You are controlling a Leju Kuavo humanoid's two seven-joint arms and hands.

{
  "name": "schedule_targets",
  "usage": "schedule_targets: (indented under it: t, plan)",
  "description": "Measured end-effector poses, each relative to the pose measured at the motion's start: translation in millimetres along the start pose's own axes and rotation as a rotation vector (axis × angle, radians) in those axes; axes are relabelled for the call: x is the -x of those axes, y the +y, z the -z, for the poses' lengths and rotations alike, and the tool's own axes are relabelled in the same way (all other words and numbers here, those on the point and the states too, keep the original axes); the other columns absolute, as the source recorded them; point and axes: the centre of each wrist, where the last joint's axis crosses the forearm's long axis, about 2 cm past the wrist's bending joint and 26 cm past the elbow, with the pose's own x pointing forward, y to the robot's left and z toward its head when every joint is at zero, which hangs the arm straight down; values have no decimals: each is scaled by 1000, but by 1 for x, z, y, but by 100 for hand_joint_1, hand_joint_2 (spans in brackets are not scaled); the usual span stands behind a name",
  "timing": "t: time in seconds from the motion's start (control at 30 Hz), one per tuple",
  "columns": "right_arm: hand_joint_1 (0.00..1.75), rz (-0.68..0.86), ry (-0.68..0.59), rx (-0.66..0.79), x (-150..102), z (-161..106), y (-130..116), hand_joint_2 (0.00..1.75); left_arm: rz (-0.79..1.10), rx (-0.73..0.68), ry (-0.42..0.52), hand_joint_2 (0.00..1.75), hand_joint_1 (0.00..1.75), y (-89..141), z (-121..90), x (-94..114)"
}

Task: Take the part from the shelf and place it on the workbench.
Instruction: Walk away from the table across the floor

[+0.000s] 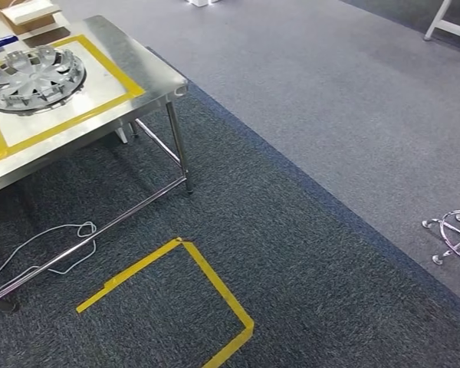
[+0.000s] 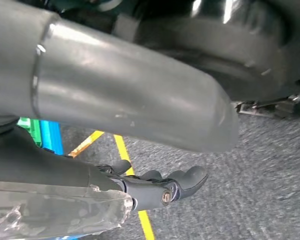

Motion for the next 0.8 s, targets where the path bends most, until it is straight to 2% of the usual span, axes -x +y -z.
schedule_targets:
  t: [0.8]
  plan:
    - [0, 16, 23, -10, -1, -5, 3, 0, 13, 15, -9, 0, 0, 0, -5, 2]
